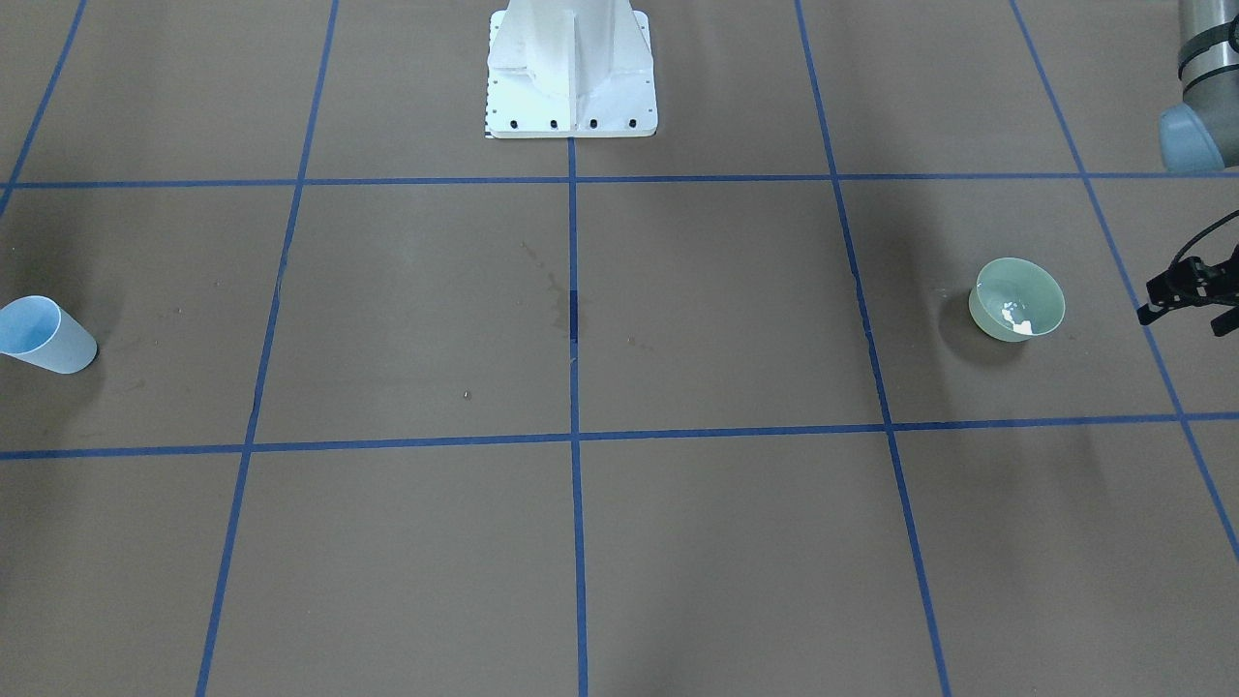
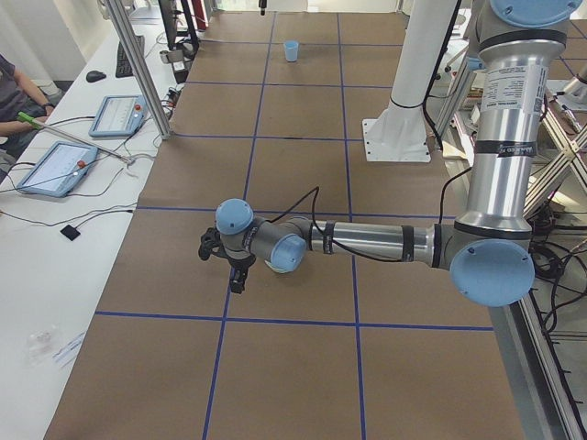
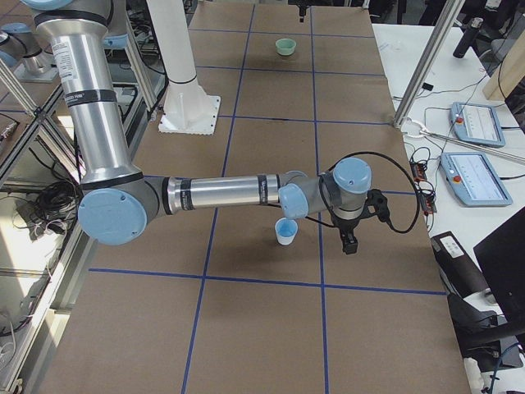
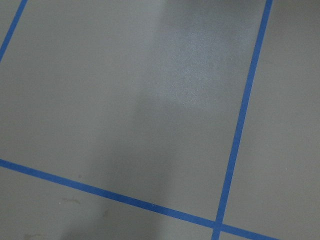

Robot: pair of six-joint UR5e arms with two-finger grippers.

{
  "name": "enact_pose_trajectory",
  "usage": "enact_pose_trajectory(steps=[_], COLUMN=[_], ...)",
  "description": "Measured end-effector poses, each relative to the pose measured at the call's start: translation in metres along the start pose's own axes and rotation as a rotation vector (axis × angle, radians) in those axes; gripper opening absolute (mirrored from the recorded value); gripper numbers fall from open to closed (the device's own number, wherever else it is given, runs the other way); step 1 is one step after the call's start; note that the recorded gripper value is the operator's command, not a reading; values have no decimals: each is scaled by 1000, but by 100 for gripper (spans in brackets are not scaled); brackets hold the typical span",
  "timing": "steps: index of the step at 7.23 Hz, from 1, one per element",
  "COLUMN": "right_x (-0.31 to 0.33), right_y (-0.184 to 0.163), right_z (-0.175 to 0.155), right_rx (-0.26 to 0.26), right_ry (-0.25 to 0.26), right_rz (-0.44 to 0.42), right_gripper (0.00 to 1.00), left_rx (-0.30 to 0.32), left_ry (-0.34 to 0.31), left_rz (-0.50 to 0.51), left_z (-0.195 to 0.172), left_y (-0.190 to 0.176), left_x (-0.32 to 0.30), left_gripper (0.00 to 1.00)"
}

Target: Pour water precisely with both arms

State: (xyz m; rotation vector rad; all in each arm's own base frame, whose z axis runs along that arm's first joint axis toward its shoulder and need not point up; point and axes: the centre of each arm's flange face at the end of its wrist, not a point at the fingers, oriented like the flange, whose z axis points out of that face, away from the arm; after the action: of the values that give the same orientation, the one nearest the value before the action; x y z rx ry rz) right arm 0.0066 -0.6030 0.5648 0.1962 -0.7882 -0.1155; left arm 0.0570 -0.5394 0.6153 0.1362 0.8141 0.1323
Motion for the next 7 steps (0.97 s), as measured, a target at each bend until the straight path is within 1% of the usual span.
enact_pose_trajectory(steps=[1,2,3,4,5,6,7], right_x=[-8,-10,-8,-6,-4,-2,0], right_y=[-2,11,31,46,54,58,62], right_z=[-10,-15,-16,-13,-9,-4,0], right_rx=[-32,-53,-67,-80,-92,-102,-110], right_ry=[4,9,13,16,24,43,62], right_rz=[36,58,72,82,88,89,89], right_gripper=[100,100,100,100,100,100,100], left_rx=[-13,-33,-53,-63,-55,-41,-32], left_ry=[-22,-31,-17,16,40,51,55], left_rz=[-15,-35,-64,-103,-136,-146,-120], left_z=[-23,-42,-54,-64,-78,-88,-93], left_y=[-16,-27,-33,-35,-34,-31,-23], left_x=[-13,-21,-25,-29,-38,-44,-52], left_gripper=[99,100,100,100,100,100,100])
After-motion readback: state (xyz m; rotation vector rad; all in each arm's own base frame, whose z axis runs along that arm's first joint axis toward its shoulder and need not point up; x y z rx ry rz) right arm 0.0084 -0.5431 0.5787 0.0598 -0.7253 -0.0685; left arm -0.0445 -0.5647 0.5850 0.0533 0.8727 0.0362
